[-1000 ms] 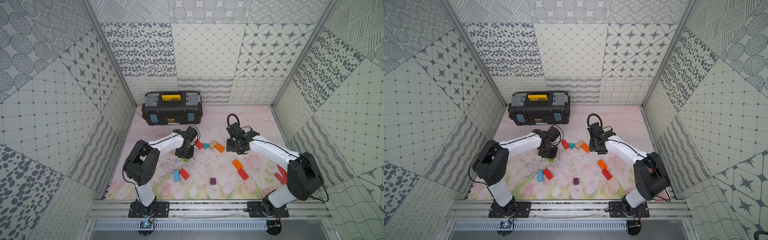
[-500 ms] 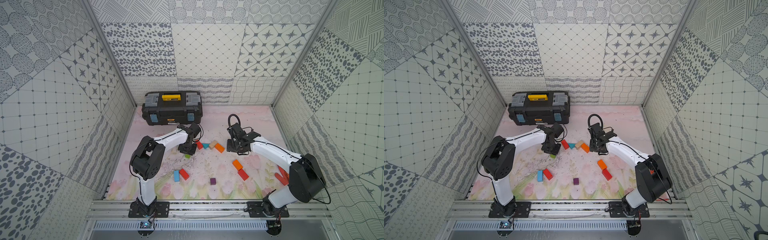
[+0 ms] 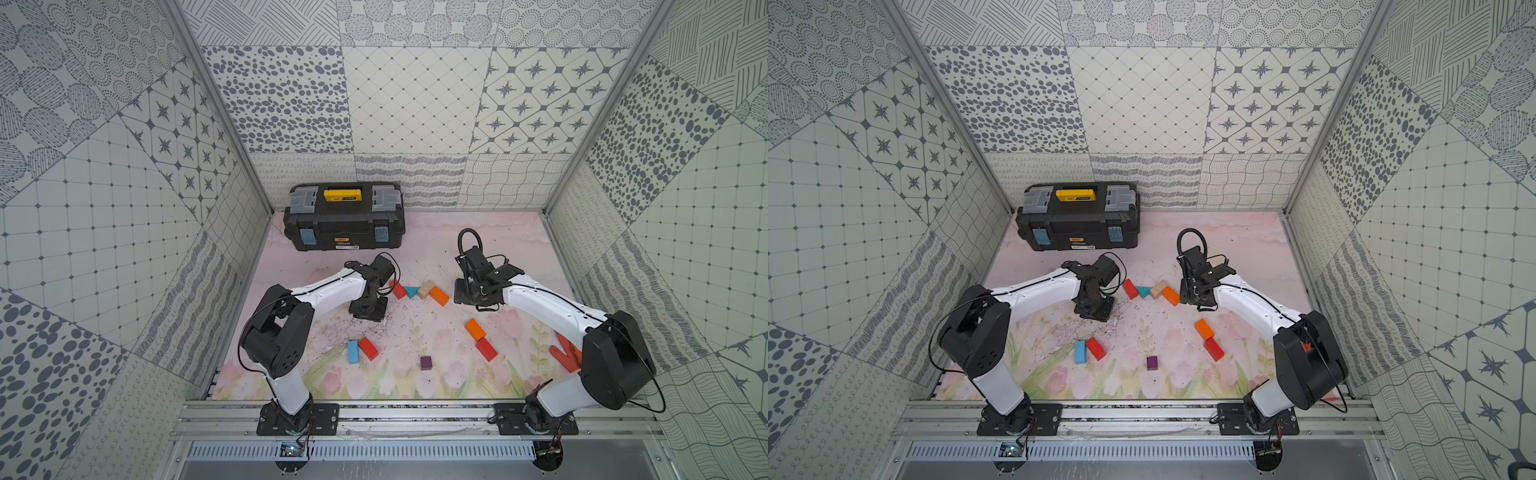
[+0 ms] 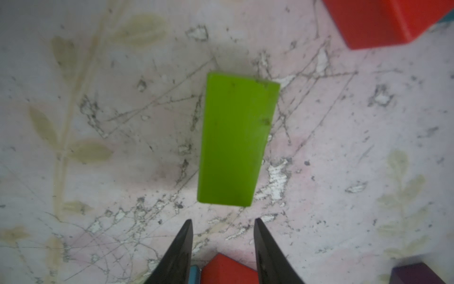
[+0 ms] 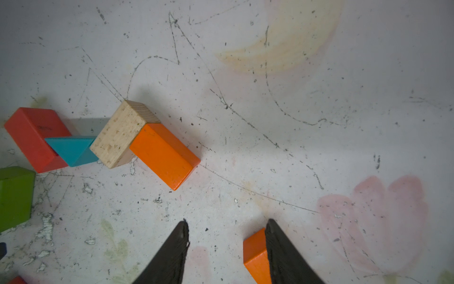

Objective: Assemble a heart with building blocks
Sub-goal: Assemble the building block at the center of the board.

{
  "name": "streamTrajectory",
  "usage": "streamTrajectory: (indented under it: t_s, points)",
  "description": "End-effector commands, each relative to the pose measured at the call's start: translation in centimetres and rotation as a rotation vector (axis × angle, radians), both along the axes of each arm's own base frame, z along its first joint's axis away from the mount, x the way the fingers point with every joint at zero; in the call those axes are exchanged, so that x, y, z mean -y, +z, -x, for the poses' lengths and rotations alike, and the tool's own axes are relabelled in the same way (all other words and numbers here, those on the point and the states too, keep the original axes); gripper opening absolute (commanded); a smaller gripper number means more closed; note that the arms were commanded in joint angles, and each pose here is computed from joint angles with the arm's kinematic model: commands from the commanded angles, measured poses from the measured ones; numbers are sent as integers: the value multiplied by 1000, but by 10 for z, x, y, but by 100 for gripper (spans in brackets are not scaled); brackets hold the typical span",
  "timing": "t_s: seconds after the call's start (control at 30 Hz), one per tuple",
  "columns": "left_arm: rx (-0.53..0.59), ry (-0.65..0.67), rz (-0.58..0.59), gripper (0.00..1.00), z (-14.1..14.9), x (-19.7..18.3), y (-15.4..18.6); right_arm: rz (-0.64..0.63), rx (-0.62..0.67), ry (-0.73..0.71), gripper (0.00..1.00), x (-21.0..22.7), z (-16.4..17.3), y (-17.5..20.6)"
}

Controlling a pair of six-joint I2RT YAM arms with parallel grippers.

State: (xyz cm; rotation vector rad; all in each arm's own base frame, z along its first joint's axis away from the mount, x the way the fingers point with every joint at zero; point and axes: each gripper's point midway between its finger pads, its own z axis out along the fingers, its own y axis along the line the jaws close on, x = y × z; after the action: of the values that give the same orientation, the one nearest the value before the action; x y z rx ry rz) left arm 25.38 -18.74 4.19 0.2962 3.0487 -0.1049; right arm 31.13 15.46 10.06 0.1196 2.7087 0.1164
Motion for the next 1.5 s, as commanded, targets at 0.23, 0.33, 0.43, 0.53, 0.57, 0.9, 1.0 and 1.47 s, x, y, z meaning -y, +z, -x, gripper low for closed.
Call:
streamTrajectory:
  t_s: [0.23,0.33,0.43,0.53,0.57,0.9,1.0,1.47]
  points:
    - [-2,196,117,41,3,13,-9,-15,22,-13,55,3,5,8]
    - [3,227,134,40,-7,12,-11,-15,22,-13,55,3,7,8]
    - [12,259,134,40,-17,6,-13,-14,21,-10,55,4,8,8]
    - [24,291,111,40,-25,-5,-13,-13,22,-9,55,4,8,10]
    - [31,297,100,40,-28,-9,-12,-12,24,-10,55,4,8,10]
    - [95,281,-43,46,-51,-32,6,-19,17,-12,55,3,8,8]
    - [108,248,-57,49,-58,-31,16,-15,18,-11,55,4,9,8]
    - [16,-114,-20,56,-76,3,22,-32,44,-22,56,3,8,20]
